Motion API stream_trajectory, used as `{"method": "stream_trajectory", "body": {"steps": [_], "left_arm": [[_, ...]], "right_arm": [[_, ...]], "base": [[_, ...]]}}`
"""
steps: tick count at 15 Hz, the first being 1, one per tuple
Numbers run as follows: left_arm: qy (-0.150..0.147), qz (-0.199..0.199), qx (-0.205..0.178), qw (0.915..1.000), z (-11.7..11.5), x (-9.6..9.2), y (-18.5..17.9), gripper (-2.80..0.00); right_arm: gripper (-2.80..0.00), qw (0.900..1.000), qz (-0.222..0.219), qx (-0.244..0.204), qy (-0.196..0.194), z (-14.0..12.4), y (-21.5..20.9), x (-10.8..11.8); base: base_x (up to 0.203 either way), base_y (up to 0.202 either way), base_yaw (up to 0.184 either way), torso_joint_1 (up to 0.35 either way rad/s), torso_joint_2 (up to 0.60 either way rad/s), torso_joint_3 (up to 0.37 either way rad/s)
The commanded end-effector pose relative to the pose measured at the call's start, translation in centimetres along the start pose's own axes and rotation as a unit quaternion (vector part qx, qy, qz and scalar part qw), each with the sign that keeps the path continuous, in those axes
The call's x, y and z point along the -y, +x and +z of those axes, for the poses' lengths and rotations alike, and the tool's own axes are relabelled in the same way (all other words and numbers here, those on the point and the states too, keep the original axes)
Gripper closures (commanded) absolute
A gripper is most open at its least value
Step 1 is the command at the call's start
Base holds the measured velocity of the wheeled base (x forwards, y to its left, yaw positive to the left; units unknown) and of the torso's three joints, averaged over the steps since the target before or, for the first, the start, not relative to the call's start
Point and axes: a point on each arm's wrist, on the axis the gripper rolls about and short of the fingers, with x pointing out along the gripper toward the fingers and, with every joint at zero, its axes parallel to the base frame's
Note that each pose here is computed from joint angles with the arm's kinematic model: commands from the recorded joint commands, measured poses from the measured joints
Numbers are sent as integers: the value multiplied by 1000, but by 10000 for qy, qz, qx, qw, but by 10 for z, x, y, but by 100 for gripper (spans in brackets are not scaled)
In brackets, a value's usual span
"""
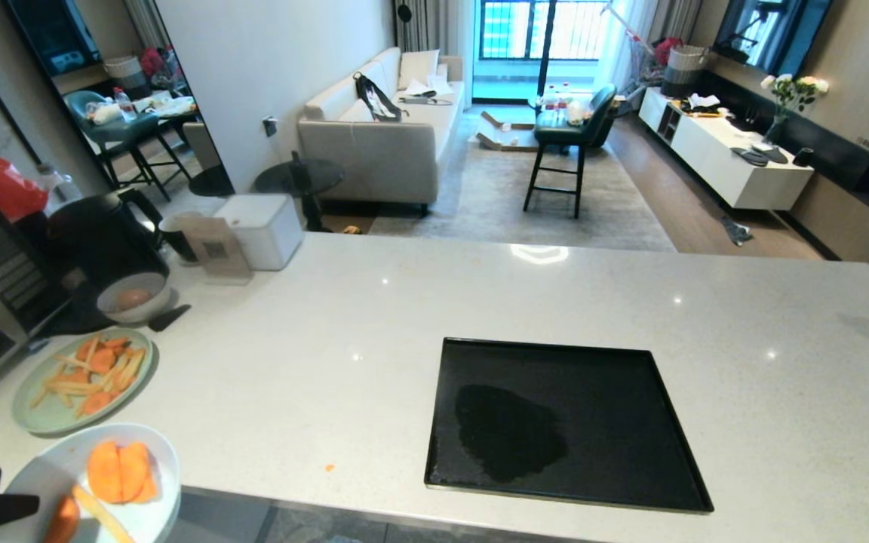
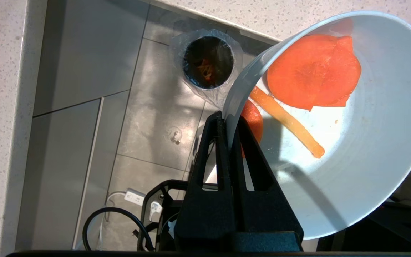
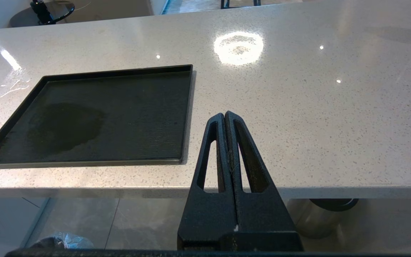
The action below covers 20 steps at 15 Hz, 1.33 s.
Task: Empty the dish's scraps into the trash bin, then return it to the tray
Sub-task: Move the bowl over the trash can
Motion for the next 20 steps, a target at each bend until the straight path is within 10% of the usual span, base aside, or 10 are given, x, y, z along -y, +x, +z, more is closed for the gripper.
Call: {"method": "stream_trajectory", "body": {"steps": [1, 20], "left_arm": [[-1, 30, 11, 10000, 0, 0, -1, 0], [-3, 68, -66, 10000, -1, 0, 1, 0]], "right_arm": [[0, 10000, -1, 6, 2, 0, 0, 0], [0, 10000, -1, 6, 2, 0, 0, 0]], "base": [[0, 0, 0, 0, 0, 0], [0, 0, 0, 0, 0, 0]]}}
